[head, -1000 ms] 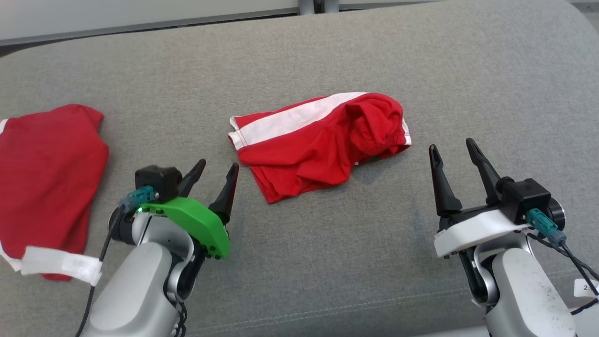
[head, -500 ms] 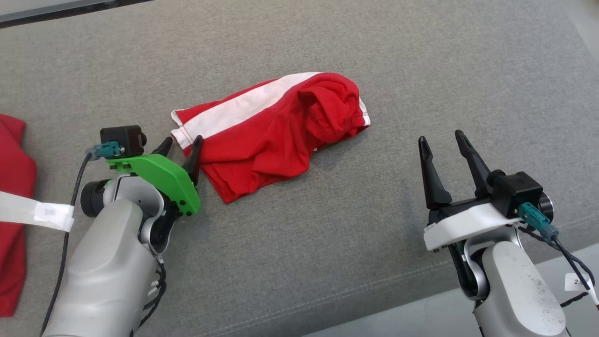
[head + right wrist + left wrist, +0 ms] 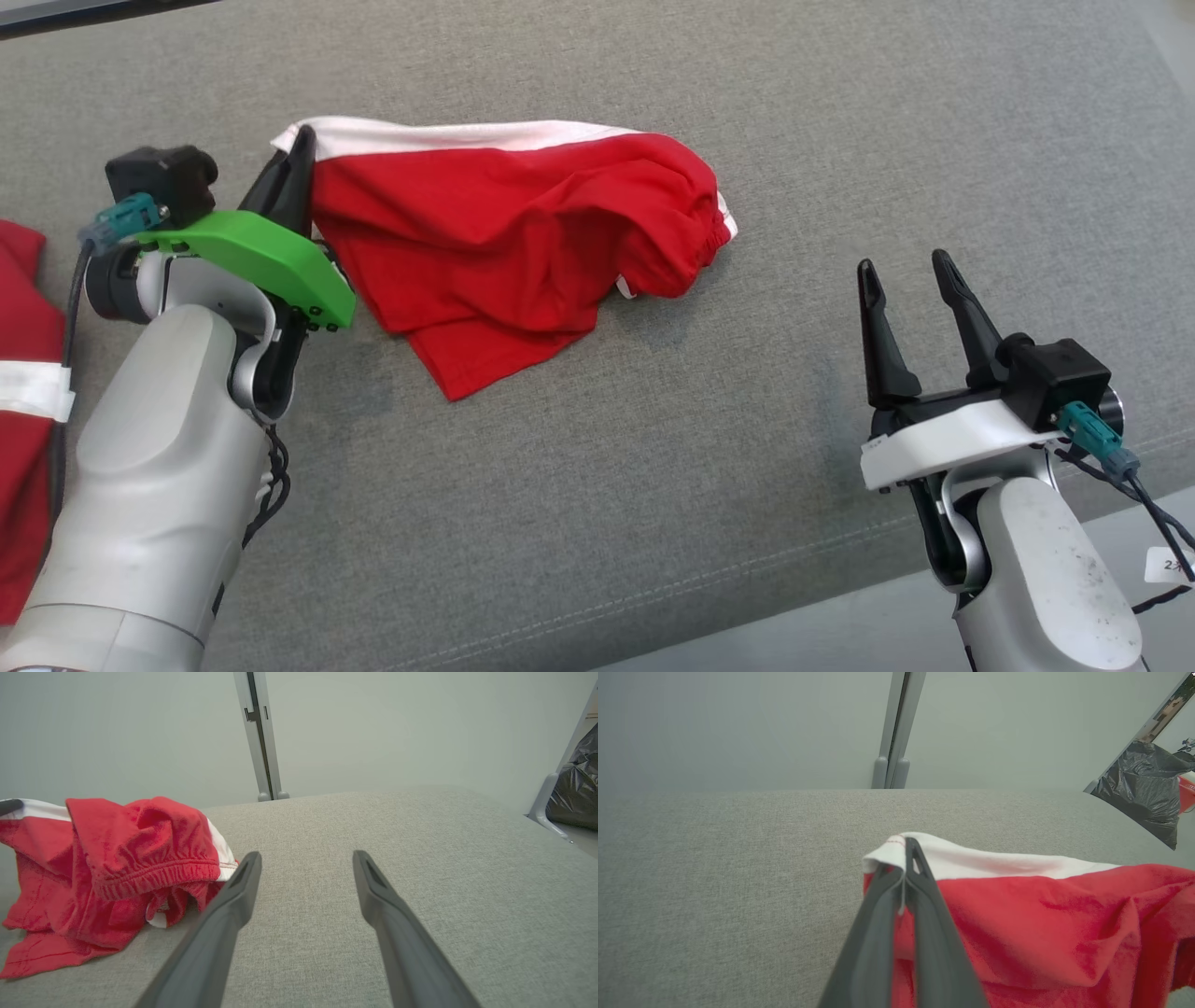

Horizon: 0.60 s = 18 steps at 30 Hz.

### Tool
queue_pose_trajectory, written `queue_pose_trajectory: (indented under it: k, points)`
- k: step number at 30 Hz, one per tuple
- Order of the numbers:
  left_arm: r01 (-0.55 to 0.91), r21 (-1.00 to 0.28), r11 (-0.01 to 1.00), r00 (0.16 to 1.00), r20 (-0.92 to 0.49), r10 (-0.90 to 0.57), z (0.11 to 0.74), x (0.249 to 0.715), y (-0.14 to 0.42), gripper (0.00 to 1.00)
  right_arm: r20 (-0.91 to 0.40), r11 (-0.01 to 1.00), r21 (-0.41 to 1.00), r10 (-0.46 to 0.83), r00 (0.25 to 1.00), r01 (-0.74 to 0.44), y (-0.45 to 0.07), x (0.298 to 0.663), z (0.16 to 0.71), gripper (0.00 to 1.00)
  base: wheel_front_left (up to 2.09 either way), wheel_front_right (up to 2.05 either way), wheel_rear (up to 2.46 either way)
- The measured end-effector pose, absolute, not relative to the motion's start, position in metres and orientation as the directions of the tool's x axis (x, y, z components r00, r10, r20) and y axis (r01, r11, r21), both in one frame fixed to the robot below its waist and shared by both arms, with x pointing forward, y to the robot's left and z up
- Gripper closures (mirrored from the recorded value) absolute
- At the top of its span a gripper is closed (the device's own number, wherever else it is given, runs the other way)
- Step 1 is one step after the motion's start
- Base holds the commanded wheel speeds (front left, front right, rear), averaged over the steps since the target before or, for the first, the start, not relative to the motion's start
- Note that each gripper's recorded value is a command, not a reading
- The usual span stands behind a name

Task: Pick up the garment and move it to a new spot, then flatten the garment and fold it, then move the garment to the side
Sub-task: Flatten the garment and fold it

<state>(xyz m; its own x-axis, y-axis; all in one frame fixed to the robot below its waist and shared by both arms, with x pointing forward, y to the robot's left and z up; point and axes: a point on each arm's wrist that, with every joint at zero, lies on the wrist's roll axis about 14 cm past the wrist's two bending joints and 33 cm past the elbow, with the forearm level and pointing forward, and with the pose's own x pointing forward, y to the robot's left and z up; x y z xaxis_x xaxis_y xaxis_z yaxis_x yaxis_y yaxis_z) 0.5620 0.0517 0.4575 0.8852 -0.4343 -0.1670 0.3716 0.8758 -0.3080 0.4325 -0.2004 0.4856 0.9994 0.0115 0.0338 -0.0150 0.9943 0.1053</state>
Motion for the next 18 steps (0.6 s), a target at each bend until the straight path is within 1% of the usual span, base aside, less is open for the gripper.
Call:
queue_pose_trajectory:
  k: [4,7,12,18]
  points:
    - [0.409,-0.288,0.866,0.893,-0.067,-0.444,0.490,0.564,0.056,1.00,0.043,0.993,0.111,0.024,0.999,-0.029,-0.195,0.435,0.488,0.00,0.00,0.00,0.00]
    - [0.419,-0.306,0.855,0.890,-0.050,-0.454,0.489,0.545,0.061,1.00,0.047,0.992,0.118,0.031,0.998,-0.036,-0.192,0.434,0.489,0.00,0.00,0.00,0.00]
    - [0.346,-0.350,0.871,0.912,-0.093,-0.399,0.469,0.501,0.088,1.00,0.049,0.990,0.133,0.034,0.998,-0.041,-0.189,0.432,0.489,0.00,0.00,0.00,0.00]
    - [0.232,-0.437,0.869,0.920,-0.190,-0.342,0.447,0.451,0.111,1.00,0.041,0.987,0.145,0.060,0.997,-0.065,-0.178,0.434,0.484,0.00,0.00,0.00,0.00]
